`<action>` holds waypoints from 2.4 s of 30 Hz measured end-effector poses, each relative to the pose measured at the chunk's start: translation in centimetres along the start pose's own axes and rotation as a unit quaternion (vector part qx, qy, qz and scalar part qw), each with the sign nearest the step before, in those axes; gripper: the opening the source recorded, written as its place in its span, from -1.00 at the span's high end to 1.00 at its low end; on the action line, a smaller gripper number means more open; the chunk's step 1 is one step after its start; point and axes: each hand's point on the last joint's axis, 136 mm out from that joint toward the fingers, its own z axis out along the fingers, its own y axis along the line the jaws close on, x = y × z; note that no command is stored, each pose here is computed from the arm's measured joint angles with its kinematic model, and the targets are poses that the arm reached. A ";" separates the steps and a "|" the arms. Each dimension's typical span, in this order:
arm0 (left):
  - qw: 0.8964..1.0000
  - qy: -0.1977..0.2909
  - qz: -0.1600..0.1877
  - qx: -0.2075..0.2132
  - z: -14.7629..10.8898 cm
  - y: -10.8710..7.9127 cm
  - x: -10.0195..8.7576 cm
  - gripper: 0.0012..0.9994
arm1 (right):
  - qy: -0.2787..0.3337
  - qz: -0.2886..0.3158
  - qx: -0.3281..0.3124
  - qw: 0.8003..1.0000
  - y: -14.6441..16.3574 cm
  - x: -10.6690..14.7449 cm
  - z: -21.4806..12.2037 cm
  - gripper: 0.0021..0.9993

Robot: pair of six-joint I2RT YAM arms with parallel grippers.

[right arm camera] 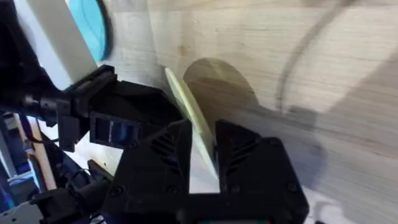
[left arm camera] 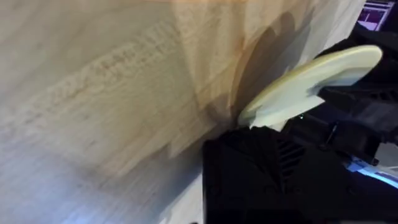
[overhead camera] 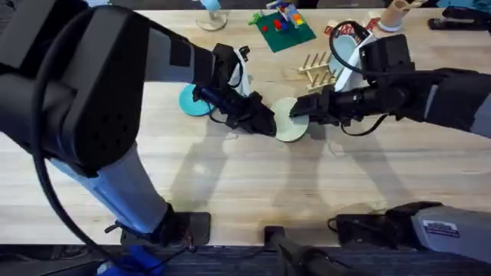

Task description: Pick up the plates from the table one by one and place each into a slot on the dish rack.

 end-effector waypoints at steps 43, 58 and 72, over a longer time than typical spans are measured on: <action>0.972 -0.097 0.059 -0.207 -11.4 -5.5 -2.3 0.93 | 0.005 0.013 -0.014 1.000 0.5 0.1 -0.1 0.94; 0.887 -0.251 0.104 -0.374 -22.4 -8.4 -1.2 -0.44 | -0.055 -0.035 -0.045 0.997 4.8 -3.6 -3.3 0.94; 0.883 -0.244 0.095 -0.389 -22.5 -7.6 -1.1 -0.95 | -0.083 -0.106 -0.006 0.991 7.9 -5.2 -8.4 0.94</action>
